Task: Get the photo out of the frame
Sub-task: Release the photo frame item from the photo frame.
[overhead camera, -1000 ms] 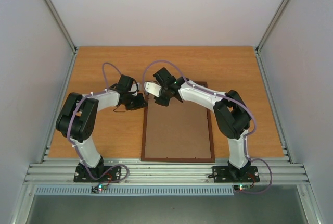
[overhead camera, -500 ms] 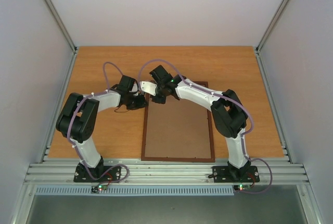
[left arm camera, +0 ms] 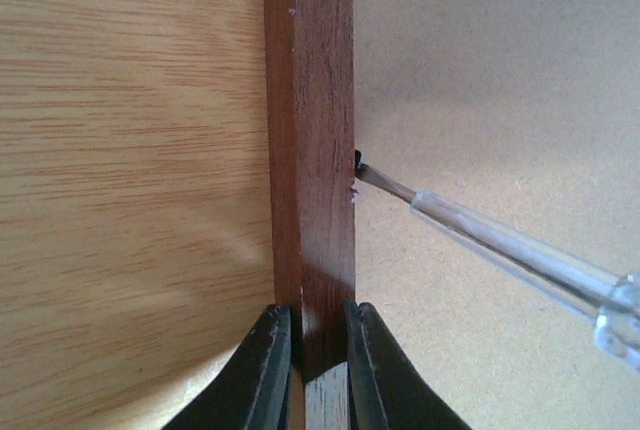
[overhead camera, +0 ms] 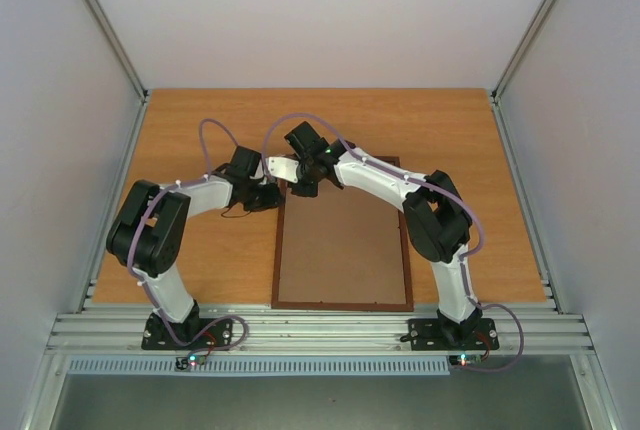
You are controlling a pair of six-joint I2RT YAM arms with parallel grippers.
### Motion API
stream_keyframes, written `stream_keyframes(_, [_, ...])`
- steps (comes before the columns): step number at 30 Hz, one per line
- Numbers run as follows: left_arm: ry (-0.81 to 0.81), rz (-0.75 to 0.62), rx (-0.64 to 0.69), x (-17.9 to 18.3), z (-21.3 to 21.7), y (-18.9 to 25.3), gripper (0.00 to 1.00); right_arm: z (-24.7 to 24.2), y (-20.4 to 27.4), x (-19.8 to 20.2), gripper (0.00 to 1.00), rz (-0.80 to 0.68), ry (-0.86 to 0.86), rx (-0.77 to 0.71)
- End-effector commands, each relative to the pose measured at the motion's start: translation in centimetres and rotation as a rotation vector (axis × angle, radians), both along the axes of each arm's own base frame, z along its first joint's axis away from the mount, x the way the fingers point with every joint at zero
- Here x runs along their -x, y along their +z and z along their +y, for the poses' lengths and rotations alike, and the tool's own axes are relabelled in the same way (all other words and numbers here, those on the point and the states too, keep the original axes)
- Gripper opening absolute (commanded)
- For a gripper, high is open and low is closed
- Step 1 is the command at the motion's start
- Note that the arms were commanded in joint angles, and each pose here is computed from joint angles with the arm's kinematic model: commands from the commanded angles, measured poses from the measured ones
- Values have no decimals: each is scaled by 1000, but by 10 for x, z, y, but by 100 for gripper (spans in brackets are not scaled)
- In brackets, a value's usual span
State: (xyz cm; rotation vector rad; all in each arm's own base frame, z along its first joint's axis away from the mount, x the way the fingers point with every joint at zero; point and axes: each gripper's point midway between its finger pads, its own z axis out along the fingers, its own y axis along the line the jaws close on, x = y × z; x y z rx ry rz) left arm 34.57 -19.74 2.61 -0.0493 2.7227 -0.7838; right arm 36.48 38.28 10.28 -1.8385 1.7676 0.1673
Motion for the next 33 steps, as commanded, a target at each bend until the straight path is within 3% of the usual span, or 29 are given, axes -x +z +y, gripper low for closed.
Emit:
stream_keyframes(1, [-74,99,-17,39,-10,-17,1,41,67,-5,1,-151,99,-182])
stream_keyframes(10, [-35,100,-54,40,-1,-19,3,4,74,13,1,-158,16,-151])
stream_keyframes(17, [6,54,-125,31,12,-2,20,-39,64,17,1,-150,-170,-161])
stream_keyframes(25, [28,-5,-217,11,20,24,49,-94,54,20,1,-169,-457,-218])
stream_keyframes(33, [17,-43,-327,-20,11,31,64,-126,63,36,1,-177,-641,-361])
